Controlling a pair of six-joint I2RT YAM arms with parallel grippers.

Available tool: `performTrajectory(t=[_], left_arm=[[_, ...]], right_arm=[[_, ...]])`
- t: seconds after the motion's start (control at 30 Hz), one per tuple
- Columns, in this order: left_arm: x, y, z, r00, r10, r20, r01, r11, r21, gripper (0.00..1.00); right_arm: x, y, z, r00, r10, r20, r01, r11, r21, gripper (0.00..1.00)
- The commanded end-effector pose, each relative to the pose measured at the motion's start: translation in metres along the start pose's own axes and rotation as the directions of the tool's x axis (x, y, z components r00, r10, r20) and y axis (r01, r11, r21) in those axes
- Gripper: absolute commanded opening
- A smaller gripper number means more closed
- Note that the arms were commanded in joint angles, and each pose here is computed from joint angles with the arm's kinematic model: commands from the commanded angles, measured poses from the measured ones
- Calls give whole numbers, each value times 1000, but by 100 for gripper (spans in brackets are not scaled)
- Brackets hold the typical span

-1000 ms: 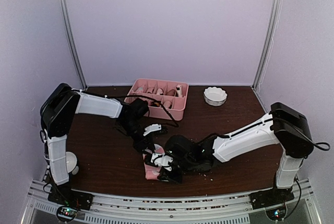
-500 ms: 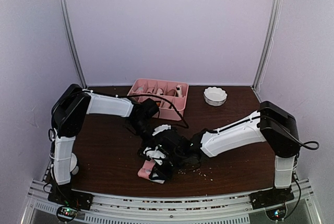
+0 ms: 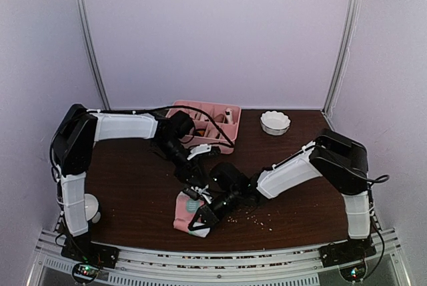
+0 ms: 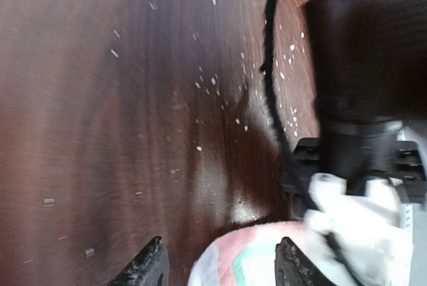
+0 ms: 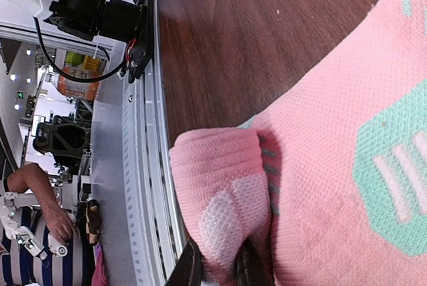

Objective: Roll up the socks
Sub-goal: Roll the sock at the center of the board.

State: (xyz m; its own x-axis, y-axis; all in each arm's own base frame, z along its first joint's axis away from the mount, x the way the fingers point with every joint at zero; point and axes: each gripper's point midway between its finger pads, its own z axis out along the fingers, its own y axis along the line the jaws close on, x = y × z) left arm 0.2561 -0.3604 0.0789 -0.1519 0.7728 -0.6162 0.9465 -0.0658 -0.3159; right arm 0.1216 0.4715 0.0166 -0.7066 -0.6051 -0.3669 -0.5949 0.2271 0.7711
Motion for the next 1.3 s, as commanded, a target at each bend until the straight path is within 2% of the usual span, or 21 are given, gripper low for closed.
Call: performTrajectory(t=[0.0, 0.07, 0.2, 0.37, 0.53, 0.6, 0.77, 0.97, 1.27], left_arm=[[-26, 4, -52, 994, 77, 74, -66, 988, -141, 57], [-22, 1, -67, 993, 84, 86, -68, 983, -173, 56], [0, -11, -77, 995, 94, 27, -85, 969, -231, 56], [30, -47, -68, 997, 81, 6, -80, 988, -131, 51], [41, -78, -64, 980, 197, 33, -193, 976, -99, 48], [46, -90, -55, 969, 248, -3, -247, 966, -72, 48], [58, -100, -22, 926, 367, -93, -375, 921, -103, 47], [60, -90, 4, 932, 320, -171, -340, 935, -101, 29], [78, -93, 34, 902, 302, -309, -328, 944, -35, 25]], right_arm=[[179, -114, -9, 790, 561, -246, -427, 793, 435, 0], [173, -117, -11, 790, 577, -209, -457, 781, 426, 0], [157, -119, -12, 799, 580, -157, -475, 770, 426, 0], [138, -118, -5, 799, 591, -106, -513, 764, 392, 0], [129, -120, 0, 794, 601, -89, -530, 756, 385, 0], [128, -122, 0, 793, 602, -92, -525, 752, 399, 0], [127, -127, 1, 790, 608, -81, -527, 741, 417, 0], [117, -126, 4, 793, 608, -46, -544, 740, 395, 0], [111, -124, 4, 794, 608, -8, -564, 741, 365, 1]])
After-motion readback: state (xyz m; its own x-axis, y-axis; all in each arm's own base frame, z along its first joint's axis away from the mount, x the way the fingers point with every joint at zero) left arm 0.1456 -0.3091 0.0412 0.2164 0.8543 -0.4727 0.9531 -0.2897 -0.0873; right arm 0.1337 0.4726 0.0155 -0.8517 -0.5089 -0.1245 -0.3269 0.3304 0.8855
